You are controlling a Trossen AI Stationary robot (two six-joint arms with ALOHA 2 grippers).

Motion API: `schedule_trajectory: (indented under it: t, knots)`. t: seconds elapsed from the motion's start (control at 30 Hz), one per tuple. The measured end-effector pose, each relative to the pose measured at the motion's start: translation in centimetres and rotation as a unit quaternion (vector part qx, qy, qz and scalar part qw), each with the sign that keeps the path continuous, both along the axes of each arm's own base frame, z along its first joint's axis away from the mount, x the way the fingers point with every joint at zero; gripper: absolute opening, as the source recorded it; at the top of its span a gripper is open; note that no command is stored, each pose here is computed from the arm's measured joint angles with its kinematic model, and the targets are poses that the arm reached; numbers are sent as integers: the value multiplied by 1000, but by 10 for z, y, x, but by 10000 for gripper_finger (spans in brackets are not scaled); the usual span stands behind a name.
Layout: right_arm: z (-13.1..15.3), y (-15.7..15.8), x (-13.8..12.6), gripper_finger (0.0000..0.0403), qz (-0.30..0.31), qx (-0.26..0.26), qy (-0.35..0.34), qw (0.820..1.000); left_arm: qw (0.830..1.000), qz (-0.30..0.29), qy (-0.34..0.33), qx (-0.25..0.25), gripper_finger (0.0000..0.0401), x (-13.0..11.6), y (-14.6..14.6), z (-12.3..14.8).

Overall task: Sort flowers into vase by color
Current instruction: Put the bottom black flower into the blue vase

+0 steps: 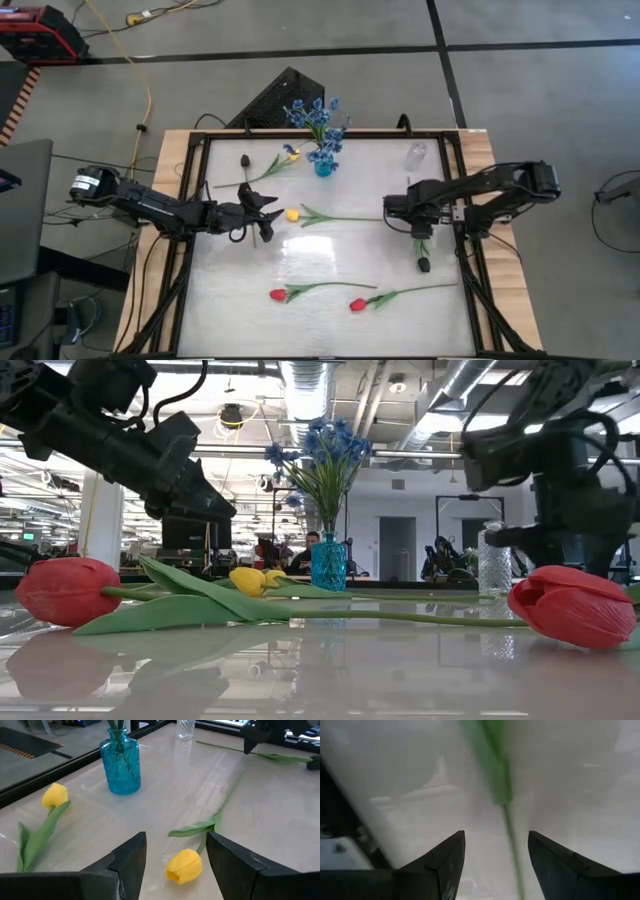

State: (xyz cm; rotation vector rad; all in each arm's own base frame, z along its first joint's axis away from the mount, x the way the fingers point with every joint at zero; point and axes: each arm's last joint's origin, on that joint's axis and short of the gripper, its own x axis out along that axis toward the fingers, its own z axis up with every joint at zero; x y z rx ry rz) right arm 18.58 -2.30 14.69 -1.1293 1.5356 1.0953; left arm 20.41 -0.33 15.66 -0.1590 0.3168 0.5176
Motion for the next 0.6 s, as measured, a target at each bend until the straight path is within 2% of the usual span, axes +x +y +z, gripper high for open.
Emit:
schedule_trajectory:
  t: [0.17, 0.27, 0.47, 0.6]
  knots:
    - [-14, 0, 9, 239, 17, -2, 23, 1000, 1000, -1, -1, -3, 195, 0, 0, 0]
    - [-20, 1, 10, 215, 25, -4, 47, 999, 1000, -2, -1, -4, 195, 0, 0, 0]
    - [-21, 8, 10, 100, -2, -11, 48, 999, 1000, -3, 3, -2, 195, 0, 0, -1]
    - [-21, 15, 7, 30, -45, -6, 47, 998, 1000, -4, 5, -1, 195, 0, 0, -1]
